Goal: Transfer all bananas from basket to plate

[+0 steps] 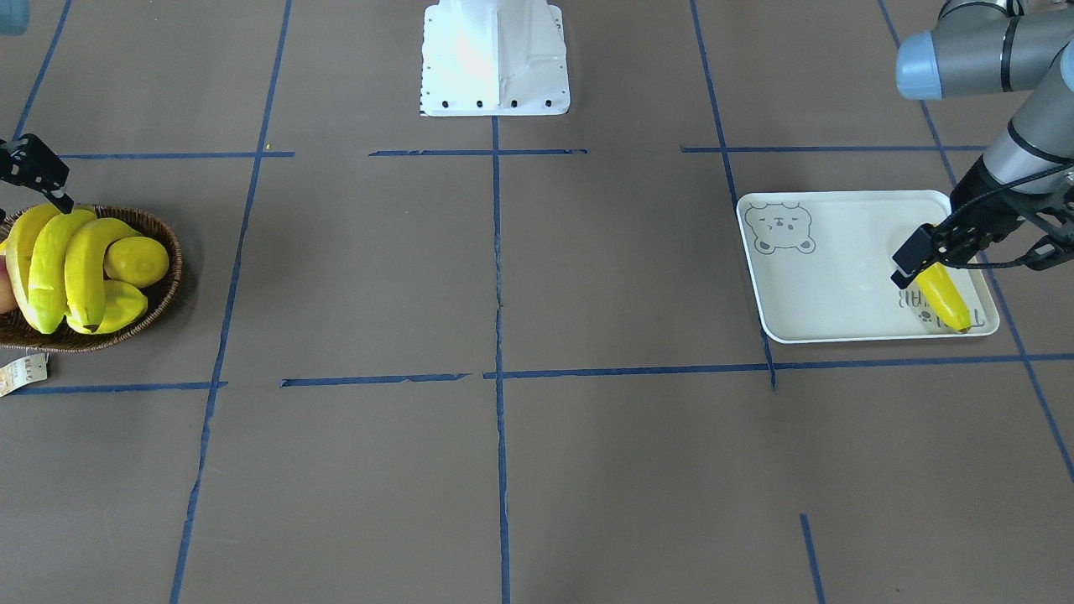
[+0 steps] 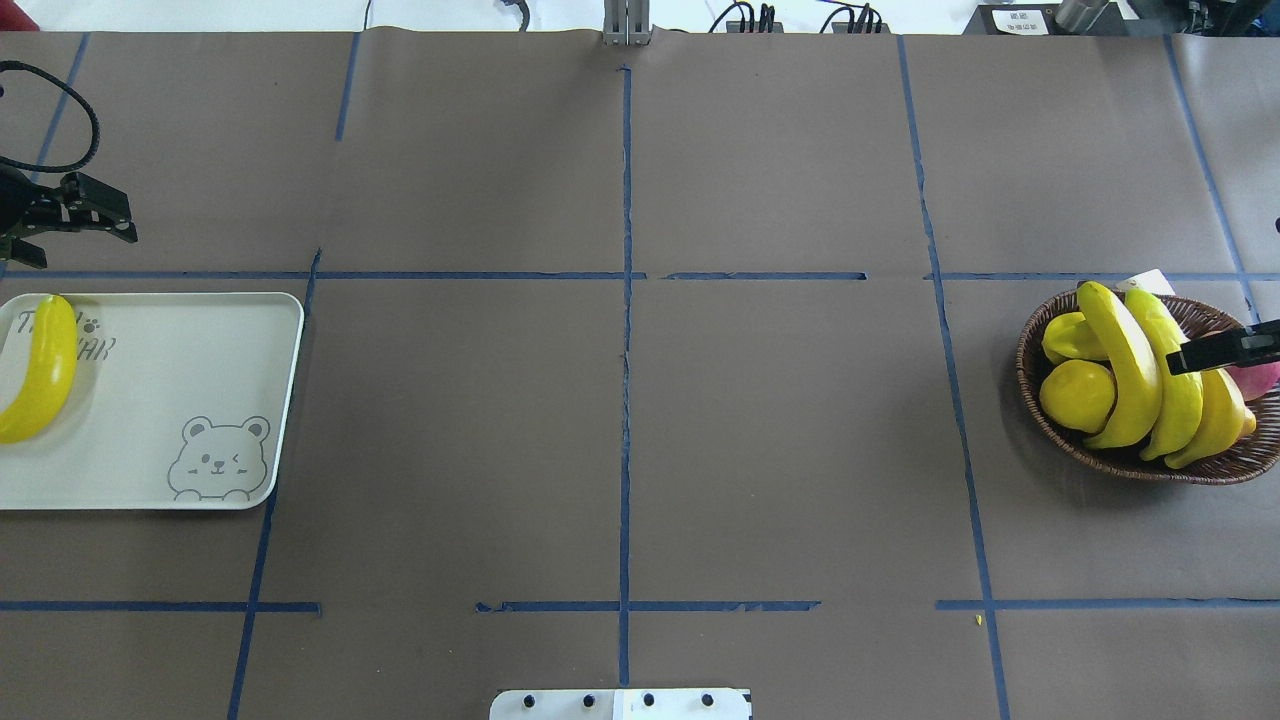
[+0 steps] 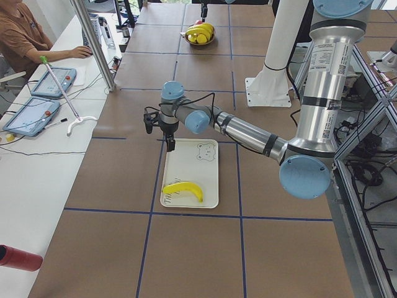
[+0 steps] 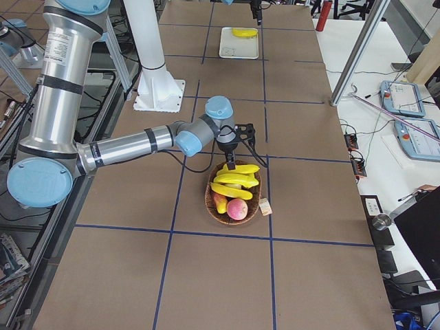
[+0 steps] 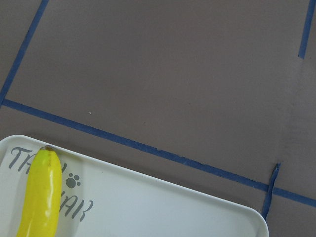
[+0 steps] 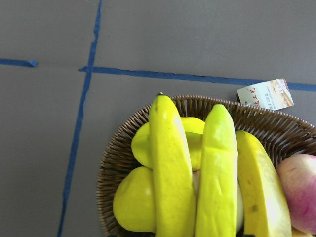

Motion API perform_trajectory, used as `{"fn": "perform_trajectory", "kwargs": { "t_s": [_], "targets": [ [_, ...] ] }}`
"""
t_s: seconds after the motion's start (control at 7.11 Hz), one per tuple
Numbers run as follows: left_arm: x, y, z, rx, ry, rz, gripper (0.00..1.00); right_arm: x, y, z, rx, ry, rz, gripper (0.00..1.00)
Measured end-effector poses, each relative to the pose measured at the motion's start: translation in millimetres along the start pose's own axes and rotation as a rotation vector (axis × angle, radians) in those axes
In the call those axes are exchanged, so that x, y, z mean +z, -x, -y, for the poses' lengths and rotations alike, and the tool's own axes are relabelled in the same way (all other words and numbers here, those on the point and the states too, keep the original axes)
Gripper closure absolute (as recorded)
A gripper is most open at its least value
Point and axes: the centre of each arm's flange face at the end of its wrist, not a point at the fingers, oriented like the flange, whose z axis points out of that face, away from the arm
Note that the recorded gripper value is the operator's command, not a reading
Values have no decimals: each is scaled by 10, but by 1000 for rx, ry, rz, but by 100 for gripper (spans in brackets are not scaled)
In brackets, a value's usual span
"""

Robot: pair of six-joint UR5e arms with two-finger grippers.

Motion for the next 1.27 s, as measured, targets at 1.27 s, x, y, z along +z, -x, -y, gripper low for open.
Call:
{"fn": "perform_trajectory", "kwargs": {
  "t_s": [1.27],
  "targets": [
    [6, 6, 0, 3, -1, -3, 0, 417, -26, -15, -44, 77, -12, 37]
  ]
}}
